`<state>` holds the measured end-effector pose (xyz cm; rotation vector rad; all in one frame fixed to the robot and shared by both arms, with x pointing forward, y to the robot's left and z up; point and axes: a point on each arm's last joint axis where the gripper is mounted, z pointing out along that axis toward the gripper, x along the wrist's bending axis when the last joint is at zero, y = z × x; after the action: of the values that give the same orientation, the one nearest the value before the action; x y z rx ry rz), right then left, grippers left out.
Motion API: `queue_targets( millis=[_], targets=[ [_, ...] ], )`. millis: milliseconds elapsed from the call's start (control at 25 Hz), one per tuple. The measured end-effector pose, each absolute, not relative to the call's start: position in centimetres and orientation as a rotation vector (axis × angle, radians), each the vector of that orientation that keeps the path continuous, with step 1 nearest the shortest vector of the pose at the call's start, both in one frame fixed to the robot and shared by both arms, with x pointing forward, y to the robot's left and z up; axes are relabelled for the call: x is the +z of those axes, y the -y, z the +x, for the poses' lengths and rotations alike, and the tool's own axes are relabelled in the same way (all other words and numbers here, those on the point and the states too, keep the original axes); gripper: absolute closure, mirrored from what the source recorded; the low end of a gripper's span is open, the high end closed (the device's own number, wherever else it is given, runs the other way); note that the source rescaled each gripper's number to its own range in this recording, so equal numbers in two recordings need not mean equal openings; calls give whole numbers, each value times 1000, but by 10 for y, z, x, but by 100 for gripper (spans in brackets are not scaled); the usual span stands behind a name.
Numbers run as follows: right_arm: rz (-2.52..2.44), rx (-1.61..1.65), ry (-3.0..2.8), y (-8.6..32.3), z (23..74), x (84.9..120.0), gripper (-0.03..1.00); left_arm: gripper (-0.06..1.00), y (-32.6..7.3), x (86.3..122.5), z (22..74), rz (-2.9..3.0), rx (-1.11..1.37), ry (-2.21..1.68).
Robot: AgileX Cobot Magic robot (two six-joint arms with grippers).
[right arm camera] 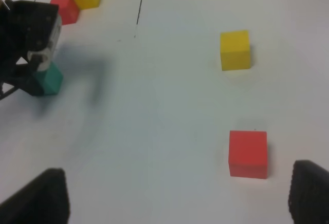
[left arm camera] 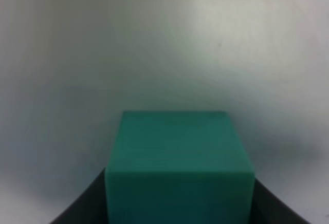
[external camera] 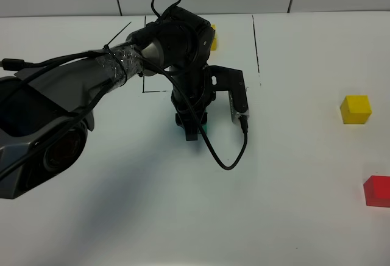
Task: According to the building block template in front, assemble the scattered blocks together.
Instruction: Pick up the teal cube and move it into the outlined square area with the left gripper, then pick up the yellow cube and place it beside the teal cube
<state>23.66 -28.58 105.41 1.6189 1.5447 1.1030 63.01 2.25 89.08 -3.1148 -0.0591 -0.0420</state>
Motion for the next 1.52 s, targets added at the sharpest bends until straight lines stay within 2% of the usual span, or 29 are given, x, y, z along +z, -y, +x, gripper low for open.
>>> queue_targets(
  millis=[800,920,1040,1280,1400,1520],
  targets=[
    [1619,1103,-1545,286,237,1054,20,94,-22,891,630,-3119,-48,38],
    [1619,1103,-1545,286,237,1054,20,90,-21,891,631,-3126,-64,37],
    [1619,1103,-1545,286,237,1054,20,70,-21,888,632,-3130,-71,36],
    [1619,1103,-1545,286,237,1054,20,14,-21,888,632,-3131,-72,36],
    [1619,1103,-1545,286,237,1054,20,0,-21,888,632,-3131,-72,36],
    [1619,1103,-1545,286,237,1054,20,-4,-21,893,633,-3138,-89,43]
  ],
)
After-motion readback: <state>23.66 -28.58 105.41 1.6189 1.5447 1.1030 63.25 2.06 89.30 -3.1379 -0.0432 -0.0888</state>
